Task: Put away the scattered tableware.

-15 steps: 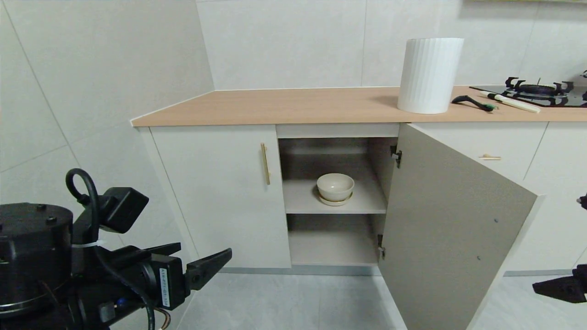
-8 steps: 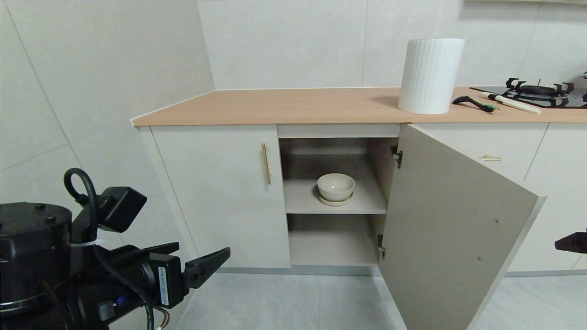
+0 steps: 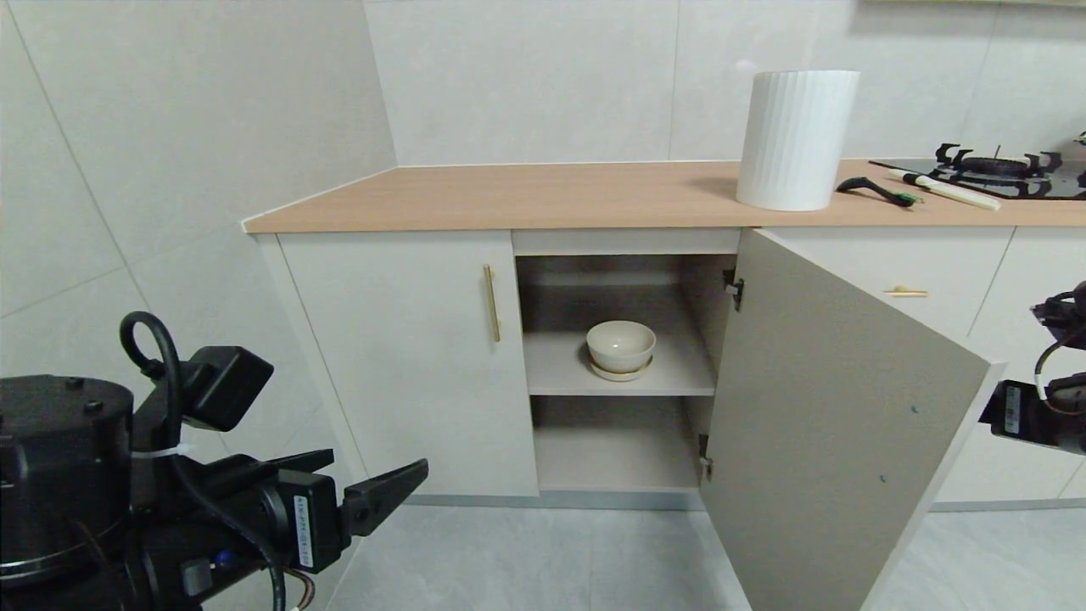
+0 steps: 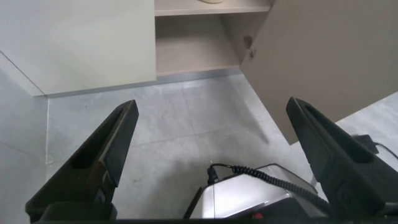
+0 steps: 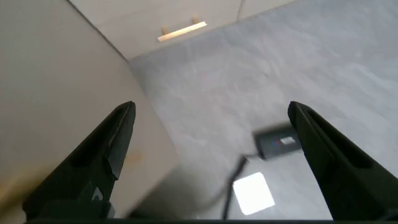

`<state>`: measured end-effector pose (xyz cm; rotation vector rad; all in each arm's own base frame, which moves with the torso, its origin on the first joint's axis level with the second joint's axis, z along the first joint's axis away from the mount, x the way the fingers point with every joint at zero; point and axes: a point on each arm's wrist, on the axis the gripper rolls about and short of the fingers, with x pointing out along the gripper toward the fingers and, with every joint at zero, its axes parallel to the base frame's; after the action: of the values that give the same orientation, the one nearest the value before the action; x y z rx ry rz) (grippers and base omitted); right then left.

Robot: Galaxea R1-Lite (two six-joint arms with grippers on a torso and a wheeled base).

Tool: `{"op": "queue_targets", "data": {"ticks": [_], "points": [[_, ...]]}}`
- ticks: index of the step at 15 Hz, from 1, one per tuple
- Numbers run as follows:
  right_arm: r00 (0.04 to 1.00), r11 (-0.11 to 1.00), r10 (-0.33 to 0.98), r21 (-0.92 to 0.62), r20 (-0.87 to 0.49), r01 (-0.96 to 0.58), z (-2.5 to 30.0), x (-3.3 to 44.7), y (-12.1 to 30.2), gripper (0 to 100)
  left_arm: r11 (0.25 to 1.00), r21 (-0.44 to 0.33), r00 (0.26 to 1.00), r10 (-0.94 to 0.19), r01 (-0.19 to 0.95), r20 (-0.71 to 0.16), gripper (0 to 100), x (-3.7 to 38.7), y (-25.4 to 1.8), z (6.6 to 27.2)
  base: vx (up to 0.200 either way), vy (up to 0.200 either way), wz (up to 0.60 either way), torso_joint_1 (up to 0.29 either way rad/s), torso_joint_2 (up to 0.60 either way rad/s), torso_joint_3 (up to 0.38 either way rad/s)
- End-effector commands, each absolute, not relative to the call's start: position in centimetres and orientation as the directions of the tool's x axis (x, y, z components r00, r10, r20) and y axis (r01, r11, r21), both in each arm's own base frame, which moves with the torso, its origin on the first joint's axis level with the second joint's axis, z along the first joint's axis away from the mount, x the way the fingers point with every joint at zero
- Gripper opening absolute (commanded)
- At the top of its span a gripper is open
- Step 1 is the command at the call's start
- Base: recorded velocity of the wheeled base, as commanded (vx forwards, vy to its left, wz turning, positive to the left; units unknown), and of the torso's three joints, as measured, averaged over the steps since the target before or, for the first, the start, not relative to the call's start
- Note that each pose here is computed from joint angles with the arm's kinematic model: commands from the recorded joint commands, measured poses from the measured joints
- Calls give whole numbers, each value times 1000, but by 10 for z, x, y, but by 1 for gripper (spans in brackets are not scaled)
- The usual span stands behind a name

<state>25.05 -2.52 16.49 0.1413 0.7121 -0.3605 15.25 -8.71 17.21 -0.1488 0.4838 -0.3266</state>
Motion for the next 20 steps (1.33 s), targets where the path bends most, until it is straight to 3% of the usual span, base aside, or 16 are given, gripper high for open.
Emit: {"op": "queue_targets", "data": {"ticks": [1, 9, 15, 20], "points": [[658, 946, -213, 15, -723, 323, 134, 262, -17, 100, 938, -218, 836, -341, 270, -431, 100, 153, -87, 172, 0, 0, 0, 0, 0, 0], [680, 992, 5, 91, -733, 90, 121, 256, 50, 100, 935, -237, 854, -341, 264, -393, 100, 156, -86, 178, 0, 0, 0, 0, 0, 0], [707, 977, 211, 138, -675, -160, 131, 293, 126, 100, 937, -231, 856, -335, 260, -395, 100, 156, -86, 178, 0, 0, 0, 0, 0, 0], [668, 955, 295, 193, -683, -225, 113, 318, 146, 100, 940, -231, 856, -327, 251, -400, 100, 157, -85, 177, 0, 0, 0, 0, 0, 0]]}}
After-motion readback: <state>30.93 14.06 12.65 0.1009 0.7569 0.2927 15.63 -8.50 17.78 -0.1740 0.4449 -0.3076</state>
